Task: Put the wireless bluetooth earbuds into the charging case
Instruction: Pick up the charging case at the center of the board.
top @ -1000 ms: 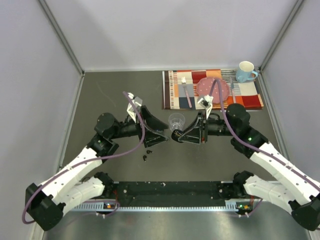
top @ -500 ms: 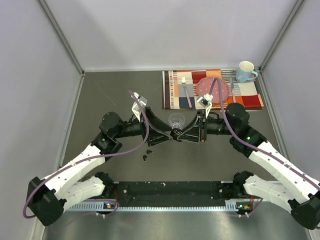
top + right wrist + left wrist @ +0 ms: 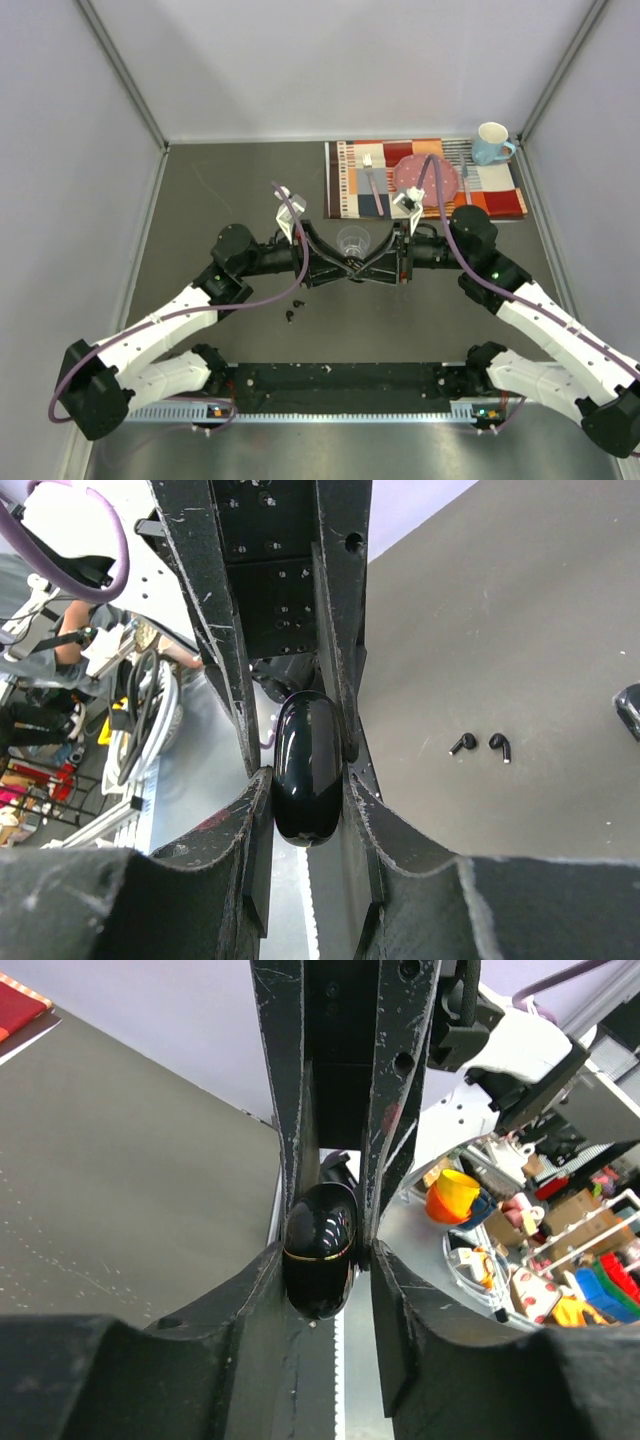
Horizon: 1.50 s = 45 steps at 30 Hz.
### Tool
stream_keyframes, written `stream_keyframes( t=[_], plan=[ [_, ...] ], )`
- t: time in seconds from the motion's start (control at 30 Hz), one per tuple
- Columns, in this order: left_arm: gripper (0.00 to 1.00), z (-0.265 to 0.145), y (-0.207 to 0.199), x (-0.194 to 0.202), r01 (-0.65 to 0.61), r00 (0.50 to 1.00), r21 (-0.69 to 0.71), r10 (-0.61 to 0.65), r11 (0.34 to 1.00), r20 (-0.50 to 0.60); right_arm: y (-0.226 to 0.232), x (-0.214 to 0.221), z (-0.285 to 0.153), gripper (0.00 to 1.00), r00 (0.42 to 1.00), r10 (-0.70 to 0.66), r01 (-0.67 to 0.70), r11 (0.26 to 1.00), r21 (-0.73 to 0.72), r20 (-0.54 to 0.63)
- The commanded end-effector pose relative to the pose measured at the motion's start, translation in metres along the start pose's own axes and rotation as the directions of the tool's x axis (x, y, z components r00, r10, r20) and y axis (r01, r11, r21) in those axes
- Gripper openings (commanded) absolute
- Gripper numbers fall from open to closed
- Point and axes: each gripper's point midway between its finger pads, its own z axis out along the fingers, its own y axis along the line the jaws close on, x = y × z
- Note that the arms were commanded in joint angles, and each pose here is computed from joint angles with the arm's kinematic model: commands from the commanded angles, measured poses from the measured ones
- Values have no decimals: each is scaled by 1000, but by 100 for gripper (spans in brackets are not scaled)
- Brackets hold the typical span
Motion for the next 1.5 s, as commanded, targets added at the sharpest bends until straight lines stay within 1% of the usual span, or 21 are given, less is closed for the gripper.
stream_keyframes(
  t=[0.0, 0.13, 0.17, 0.2, 0.3, 0.37, 0.47, 0.5, 0.6, 0.7, 0.87, 0.93, 1.03, 1.07, 1.17, 1.2, 1.23, 1.3, 1.4, 1.43, 1.47],
  plan=[
    [37, 5, -16, -26, -67, 995, 35, 64, 997, 71, 4, -6, 1, 0, 999, -41, 42, 999, -24, 23],
    [21, 7, -16, -26, -67, 995, 36, 65, 997, 75, 4, -4, 1, 0, 999, -38, 38, 999, -24, 17],
    [15, 7, -16, -25, -68, 995, 37, 65, 997, 73, 4, -3, 1, 0, 999, -38, 38, 999, -24, 16],
    [7, 7, -15, -25, -69, 995, 34, 66, 997, 75, 3, -3, 1, 0, 999, -35, 36, 999, -22, 16],
    [0, 7, -15, -26, -71, 995, 29, 69, 997, 77, 3, -3, 1, 0, 999, -35, 36, 999, -21, 16],
    [0, 7, -15, -24, -76, 995, 32, 73, 997, 74, 3, -3, 1, 0, 999, -29, 30, 999, -18, 18],
    [0, 6, -12, -26, -95, 991, 10, 94, 995, 93, -1, -6, 2, 9, 999, -9, 8, 1000, 9, 31],
    [0, 5, -10, -25, -100, 990, 1, 100, 995, 95, -1, -7, 2, 22, 999, -2, 2, 1000, 13, 35],
    [0, 2, -4, -26, -124, 986, -43, 128, 991, 108, -2, -7, 3, 35, 999, 33, -34, 999, 20, 37],
    [0, -1, 1, -26, -135, 983, -78, 143, 988, 114, -3, -6, 5, 41, 997, 65, -66, 998, 20, 33],
    [0, -2, 6, -25, -141, 980, -101, 153, 985, 124, -4, -7, 5, 51, 996, 73, -74, 997, 17, 41],
    [0, -3, 8, -26, -140, 980, -111, 154, 984, 128, -3, -8, 5, 53, 997, 70, -71, 997, 18, 45],
    [0, -6, 14, -28, -153, 975, -152, 175, 976, 137, 0, -10, 4, 60, 995, 86, -87, 996, 17, 53],
    [0, -7, 18, -28, -167, 972, -177, 192, 970, 135, 0, -12, 3, 64, 993, 94, -96, 995, 23, 64],
    [0, -13, 20, -29, -235, 955, -203, 265, 951, 136, -1, -21, -1, 74, 981, 150, -158, 986, 59, 122],
    [0, -15, 21, -30, -252, 948, -216, 286, 943, 141, -4, -23, -2, 77, 974, 174, -186, 979, 78, 144],
    [0, -19, 19, -30, -291, 934, -221, 326, 931, 143, -6, -25, -3, 79, 956, 237, -255, 963, 90, 172],
    [0, -23, 16, -35, -332, 912, -232, 374, 914, 170, -11, -31, -6, 82, 931, 283, -314, 942, 115, 230],
    [0, -29, 12, -38, -385, 880, -241, 433, 891, 196, -16, -34, -6, 84, 866, 409, -453, 885, 104, 288],
    [0, -29, 11, -38, -396, 875, -235, 443, 888, 197, -14, -38, -5, 84, 819, 483, -527, 847, 74, 309],
    [0, -29, 12, -38, -404, 871, -236, 450, 884, 196, -13, -38, -4, 85, 795, 522, -563, 825, 54, 309]
  ],
)
